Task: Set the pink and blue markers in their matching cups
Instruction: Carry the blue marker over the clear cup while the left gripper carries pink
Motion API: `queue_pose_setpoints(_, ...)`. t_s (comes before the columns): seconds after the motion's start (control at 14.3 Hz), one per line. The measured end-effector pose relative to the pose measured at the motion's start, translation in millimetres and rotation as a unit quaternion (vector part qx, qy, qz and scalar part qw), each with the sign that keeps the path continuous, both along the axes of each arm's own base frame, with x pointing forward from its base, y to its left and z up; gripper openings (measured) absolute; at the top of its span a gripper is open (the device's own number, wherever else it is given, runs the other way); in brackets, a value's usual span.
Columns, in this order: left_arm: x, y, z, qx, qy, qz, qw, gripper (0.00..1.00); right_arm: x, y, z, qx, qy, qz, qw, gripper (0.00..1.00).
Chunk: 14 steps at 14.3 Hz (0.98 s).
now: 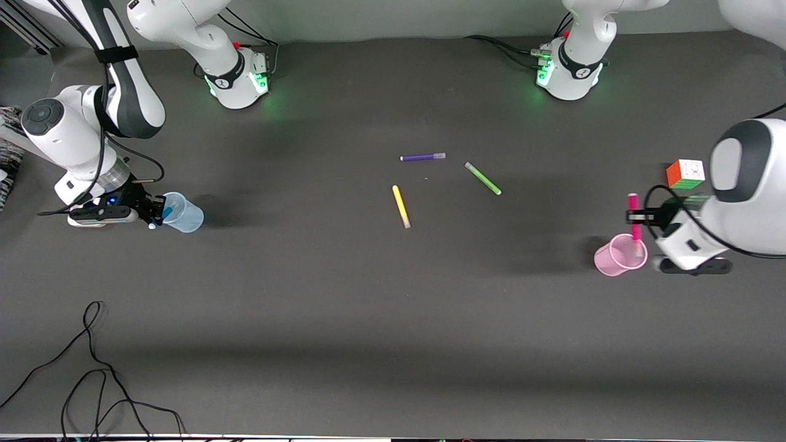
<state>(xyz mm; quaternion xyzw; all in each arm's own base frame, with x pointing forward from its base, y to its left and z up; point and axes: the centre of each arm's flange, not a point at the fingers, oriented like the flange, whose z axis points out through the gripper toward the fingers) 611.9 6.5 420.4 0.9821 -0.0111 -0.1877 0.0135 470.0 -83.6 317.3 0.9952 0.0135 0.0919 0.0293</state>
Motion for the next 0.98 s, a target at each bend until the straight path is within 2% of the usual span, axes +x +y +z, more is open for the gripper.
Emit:
queue_pose_setpoints(0.14, -3.4, 22.3, -3.8, 0.019, 0.014, -0.009, 1.000, 0.19, -1.2, 0.0, -2.3, -0.001, 0.002, 0.000, 1.000, 0.19)
queue_pose_setpoints(0.21, -4.3, 28.0, -8.8, 0.028, 0.024, -0.013, 0.999, 0.19, -1.5, 0.1, -3.1, -0.001, 0.003, 0.000, 1.000, 0.25)
queue_pose_setpoints(0.35, -2.1, 31.7, -30.9, 0.040, 0.044, -0.020, 0.998, 0.19, -1.9, 0.2, -3.9, -0.001, 0.004, 0.000, 1.000, 0.40)
queue_pose_setpoints(0.42, -0.6, 31.6, -45.5, 0.043, 0.056, -0.022, 0.997, 0.19, -2.1, 0.2, -4.1, -0.001, 0.004, 0.000, 1.000, 0.53)
queue_pose_setpoints(0.56, 1.1, 31.0, -74.8, 0.042, 0.092, -0.025, 0.995, 0.19, -2.1, 0.2, -4.1, -0.001, 0.004, 0.000, 1.000, 0.69)
queue_pose_setpoints(0.63, 3.1, 31.0, -86.7, 0.042, 0.109, -0.025, 0.993, 0.19, -2.1, 0.2, -4.1, -0.001, 0.004, 0.000, 1.000, 0.83)
queue_pose_setpoints(0.77, 9.6, 31.7, -108.2, 0.044, 0.139, -0.027, 0.989, 0.19, -1.8, 0.5, -3.9, -0.001, 0.004, 0.001, 1.000, 1.00)
queue_pose_setpoints(0.98, 19.6, 29.0, -137.1, 0.046, 0.166, -0.032, 0.984, 0.19, 2.2, 2.6, 1.1, -0.002, 0.006, 0.003, 1.000, 1.00)
